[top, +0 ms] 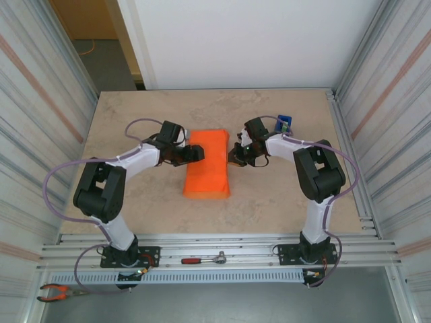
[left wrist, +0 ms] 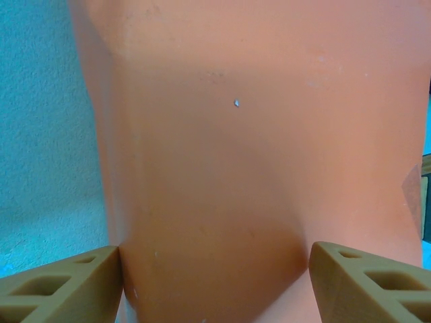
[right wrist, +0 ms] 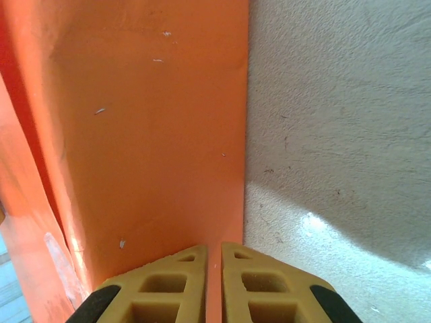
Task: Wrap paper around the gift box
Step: Wrap the gift box with the wrapping paper, then rotate the gift box at the center of the table, then fold the third fold of the wrapping paper on the gift box.
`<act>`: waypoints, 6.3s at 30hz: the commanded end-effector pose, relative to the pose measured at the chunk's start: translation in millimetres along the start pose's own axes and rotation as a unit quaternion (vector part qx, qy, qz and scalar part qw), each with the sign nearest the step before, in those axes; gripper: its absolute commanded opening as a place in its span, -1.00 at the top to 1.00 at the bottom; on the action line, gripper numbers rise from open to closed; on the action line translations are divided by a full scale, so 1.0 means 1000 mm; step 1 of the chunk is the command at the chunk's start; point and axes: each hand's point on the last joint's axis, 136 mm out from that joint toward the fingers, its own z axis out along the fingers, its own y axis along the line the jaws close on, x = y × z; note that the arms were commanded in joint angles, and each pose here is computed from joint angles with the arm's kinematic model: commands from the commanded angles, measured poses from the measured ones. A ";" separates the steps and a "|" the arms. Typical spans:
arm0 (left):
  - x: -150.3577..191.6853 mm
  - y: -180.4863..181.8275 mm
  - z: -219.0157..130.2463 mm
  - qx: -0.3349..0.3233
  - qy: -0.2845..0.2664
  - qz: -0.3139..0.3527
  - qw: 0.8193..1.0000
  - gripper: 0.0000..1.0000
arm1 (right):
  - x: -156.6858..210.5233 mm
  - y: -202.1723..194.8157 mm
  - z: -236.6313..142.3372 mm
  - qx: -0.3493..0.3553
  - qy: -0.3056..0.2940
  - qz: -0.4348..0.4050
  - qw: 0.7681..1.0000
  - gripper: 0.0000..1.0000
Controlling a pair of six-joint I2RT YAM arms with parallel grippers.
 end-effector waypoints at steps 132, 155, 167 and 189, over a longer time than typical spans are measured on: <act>0.057 -0.018 -0.044 0.021 -0.072 -0.026 0.997 -0.79 | 0.062 0.003 -0.083 0.088 -0.085 0.008 0.992 -0.95; 0.074 -0.064 -0.055 0.144 -0.135 -0.022 0.980 -0.84 | 0.102 0.023 -0.056 0.066 -0.064 0.010 0.996 -0.64; 0.082 -0.027 -0.057 0.050 -0.124 -0.036 0.990 -0.78 | 0.088 0.020 -0.073 0.029 -0.071 0.016 0.997 -0.60; 0.087 -0.065 -0.050 0.103 -0.142 0.014 0.984 -0.76 | 0.088 0.018 -0.055 0.029 -0.044 0.022 0.998 -0.55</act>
